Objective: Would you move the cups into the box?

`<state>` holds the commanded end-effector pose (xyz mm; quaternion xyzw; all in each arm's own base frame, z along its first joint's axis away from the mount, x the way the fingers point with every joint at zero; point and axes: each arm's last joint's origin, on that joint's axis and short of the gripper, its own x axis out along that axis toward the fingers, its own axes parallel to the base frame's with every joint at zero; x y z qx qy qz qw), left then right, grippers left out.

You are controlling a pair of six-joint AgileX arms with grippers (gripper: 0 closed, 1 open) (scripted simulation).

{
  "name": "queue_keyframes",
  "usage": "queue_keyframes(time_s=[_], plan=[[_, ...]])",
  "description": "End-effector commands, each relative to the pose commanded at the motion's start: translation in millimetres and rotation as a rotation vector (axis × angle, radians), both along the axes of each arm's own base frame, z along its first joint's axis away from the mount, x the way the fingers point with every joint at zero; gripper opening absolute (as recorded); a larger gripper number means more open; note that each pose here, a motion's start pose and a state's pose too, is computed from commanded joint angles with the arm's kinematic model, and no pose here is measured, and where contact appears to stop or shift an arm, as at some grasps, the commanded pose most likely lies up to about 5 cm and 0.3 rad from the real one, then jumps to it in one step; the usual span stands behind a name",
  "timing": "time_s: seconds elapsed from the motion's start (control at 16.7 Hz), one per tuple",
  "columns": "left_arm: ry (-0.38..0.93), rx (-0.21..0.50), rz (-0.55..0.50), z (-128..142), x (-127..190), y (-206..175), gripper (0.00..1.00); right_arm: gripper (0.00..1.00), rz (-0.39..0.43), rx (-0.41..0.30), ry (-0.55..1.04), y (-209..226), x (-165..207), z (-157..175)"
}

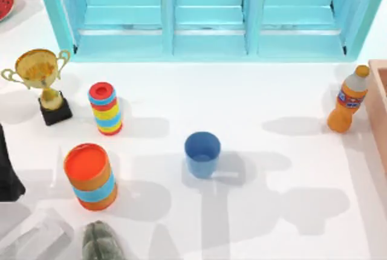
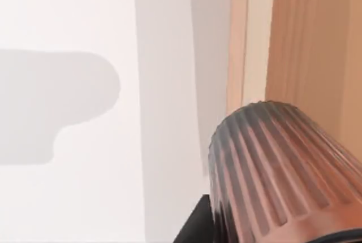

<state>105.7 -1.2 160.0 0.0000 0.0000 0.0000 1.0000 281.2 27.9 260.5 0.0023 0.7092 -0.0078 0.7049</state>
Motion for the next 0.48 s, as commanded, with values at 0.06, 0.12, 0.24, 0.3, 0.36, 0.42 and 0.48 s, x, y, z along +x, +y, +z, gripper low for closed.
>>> queue_keyframes(time_s=[0.06, 0.12, 0.24, 0.3, 0.36, 0.42, 0.48], plan=[[0.000, 0.000, 0.000, 0, 0, 0, 1.00, 0.00, -0.002, -0.002, -0.002, -17, -4, 4], [0.000, 0.000, 0.000, 0, 0, 0, 1.00, 0.00, -0.003, -0.005, -0.003, -34, -9, 8], [0.000, 0.000, 0.000, 0, 0, 0, 1.00, 0.00, 0.001, -0.011, -0.005, -69, -24, 15], [0.000, 0.000, 0.000, 0, 0, 0, 1.00, 0.00, 0.004, -0.014, -0.006, -84, -33, 19], [0.000, 0.000, 0.000, 0, 0, 0, 1.00, 0.00, 0.004, -0.018, -0.009, -96, -42, 23], [0.000, 0.000, 0.000, 0, 0, 0, 1.00, 0.00, 0.004, -0.022, -0.013, -105, -50, 26], [0.000, 0.000, 0.000, 0, 0, 0, 1.00, 0.00, 0.004, -0.026, -0.018, -111, -57, 28]])
